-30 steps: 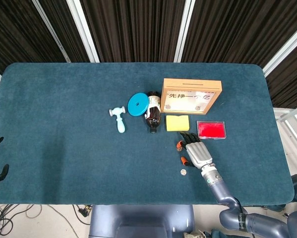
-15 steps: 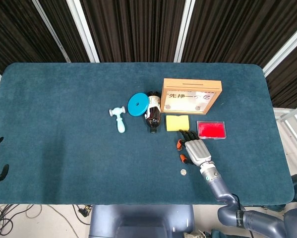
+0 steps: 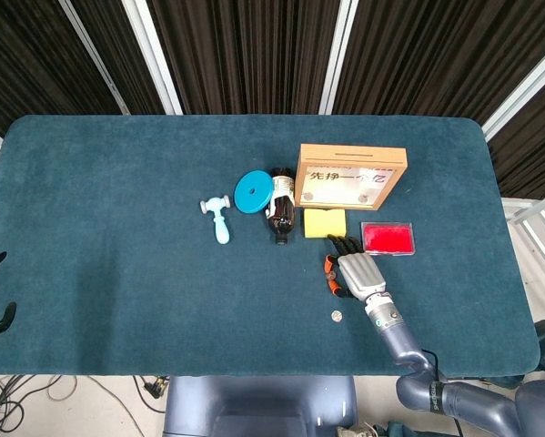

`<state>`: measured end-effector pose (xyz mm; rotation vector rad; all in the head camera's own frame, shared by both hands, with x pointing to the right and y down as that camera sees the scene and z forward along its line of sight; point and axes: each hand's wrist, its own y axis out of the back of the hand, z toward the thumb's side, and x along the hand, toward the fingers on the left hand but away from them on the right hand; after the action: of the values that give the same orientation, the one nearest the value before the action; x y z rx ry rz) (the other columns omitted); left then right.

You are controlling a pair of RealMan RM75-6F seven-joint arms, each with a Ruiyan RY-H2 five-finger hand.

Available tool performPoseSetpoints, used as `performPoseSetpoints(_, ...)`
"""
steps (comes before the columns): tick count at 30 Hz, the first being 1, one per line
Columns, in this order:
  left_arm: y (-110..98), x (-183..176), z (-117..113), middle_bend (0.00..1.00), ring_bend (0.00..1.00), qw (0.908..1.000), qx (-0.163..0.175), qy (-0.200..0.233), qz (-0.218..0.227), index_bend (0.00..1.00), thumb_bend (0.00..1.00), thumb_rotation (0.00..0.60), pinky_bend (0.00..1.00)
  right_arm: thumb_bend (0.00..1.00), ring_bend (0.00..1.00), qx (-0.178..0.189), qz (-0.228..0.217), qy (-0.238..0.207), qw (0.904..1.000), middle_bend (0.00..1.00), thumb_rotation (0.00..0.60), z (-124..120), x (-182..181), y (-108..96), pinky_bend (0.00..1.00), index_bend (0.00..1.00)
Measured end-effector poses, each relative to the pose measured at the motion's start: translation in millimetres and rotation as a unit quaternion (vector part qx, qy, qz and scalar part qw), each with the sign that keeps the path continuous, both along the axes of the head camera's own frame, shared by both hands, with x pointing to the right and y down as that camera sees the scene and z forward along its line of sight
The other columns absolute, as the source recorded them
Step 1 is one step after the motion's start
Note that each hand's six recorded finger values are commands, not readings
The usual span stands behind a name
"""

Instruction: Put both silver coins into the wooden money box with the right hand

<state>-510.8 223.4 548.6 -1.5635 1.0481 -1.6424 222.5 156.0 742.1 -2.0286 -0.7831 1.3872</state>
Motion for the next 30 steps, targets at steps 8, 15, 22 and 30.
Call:
performPoseSetpoints(8,0,0,0,0.00,0.00,1.0000,-0.002,0.000,-0.001,0.06,0.40,0.600,0.00,0.48,0.00,0.003,0.005,0.000,1.0000,0.00,0.600,2,2,-3,0.00,0.52)
performPoseSetpoints(15,1,0,1,0.00,0.00,1.0000,-0.004,0.001,-0.002,0.06,0.40,0.600,0.00,0.48,0.00,0.009,0.006,0.001,0.9999,0.00,0.600,3,3,-7,0.00,0.53)
performPoseSetpoints(22,1,0,1,0.00,0.00,1.0000,-0.005,0.002,-0.003,0.06,0.40,0.600,0.00,0.48,0.00,0.016,0.009,0.001,0.9998,0.00,0.600,2,4,-12,0.00,0.53)
performPoseSetpoints(30,2,0,1,0.00,0.00,1.0000,-0.006,0.004,-0.005,0.06,0.40,0.600,0.00,0.48,0.00,0.017,0.011,0.003,0.9998,0.00,0.600,0,6,-13,0.00,0.53)
